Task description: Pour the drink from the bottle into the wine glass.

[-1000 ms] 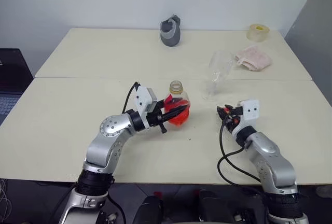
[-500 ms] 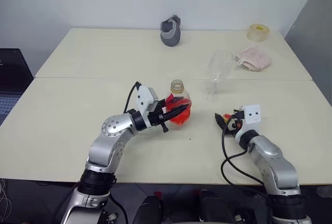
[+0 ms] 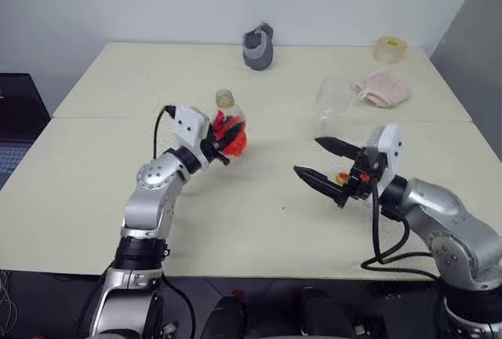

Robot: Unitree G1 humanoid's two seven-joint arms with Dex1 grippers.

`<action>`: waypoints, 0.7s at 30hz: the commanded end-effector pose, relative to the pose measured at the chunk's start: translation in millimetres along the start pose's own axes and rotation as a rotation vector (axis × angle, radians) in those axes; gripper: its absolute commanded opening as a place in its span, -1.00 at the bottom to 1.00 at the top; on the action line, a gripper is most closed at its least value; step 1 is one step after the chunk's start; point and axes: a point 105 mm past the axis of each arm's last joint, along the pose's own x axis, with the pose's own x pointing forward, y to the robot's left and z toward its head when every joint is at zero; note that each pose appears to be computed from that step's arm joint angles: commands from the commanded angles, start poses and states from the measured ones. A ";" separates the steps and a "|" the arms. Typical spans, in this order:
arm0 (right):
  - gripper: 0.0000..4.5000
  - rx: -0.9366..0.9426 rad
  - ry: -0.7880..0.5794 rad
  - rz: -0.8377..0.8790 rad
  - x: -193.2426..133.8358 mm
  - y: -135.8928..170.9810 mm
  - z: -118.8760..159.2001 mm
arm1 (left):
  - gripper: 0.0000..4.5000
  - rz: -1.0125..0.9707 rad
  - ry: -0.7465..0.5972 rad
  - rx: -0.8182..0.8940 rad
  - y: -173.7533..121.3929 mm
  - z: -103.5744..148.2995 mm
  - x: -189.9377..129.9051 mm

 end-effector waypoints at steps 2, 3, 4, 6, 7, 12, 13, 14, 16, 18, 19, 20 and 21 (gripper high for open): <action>0.99 -0.011 -0.044 0.075 19.9 9.9 14.9 | -0.43 0.153 -0.072 0.062 32.6 19.7 -1.3; 0.99 -0.014 -0.043 0.079 22.6 9.8 14.5 | -0.43 0.178 -0.067 0.062 36.8 17.5 -2.6; 0.99 -0.017 -0.041 0.084 24.1 10.0 13.7 | -0.43 0.203 -0.065 0.061 40.6 15.3 -4.0; 0.99 -0.017 -0.037 0.094 26.2 10.0 11.6 | -0.43 0.277 -0.058 0.057 51.4 9.9 -8.2; 0.99 -0.018 -0.035 0.100 26.9 10.0 10.5 | -0.43 0.310 -0.056 0.063 56.4 7.4 -10.4; 0.99 -0.019 -0.030 0.111 29.9 9.3 6.8 | -0.43 0.443 -0.048 0.080 77.3 -3.8 -16.0; 0.99 -0.019 -0.030 0.112 30.5 9.4 6.1 | -0.43 0.454 -0.055 0.076 79.6 -4.6 -16.1; 0.99 -0.018 -0.030 0.112 31.0 9.3 5.7 | -0.43 0.460 -0.061 0.073 81.0 -5.2 -15.9; 0.99 -0.018 -0.032 0.108 32.0 8.7 5.4 | -0.43 0.470 -0.078 0.045 84.2 -7.3 -14.5; 0.99 -0.019 -0.035 0.102 33.0 7.7 5.7 | -0.43 0.468 -0.087 0.012 85.4 -11.0 -11.7; 0.99 -0.019 -0.037 0.098 33.3 6.9 6.0 | -0.43 0.468 -0.089 0.008 85.8 -12.3 -10.2; 0.99 -0.018 -0.039 0.093 33.7 6.2 6.3 | -0.43 0.466 -0.088 0.008 85.9 -13.5 -8.7; 0.99 -0.016 -0.041 0.085 33.9 4.8 6.6 | -0.43 0.467 -0.080 0.013 85.9 -15.9 -7.4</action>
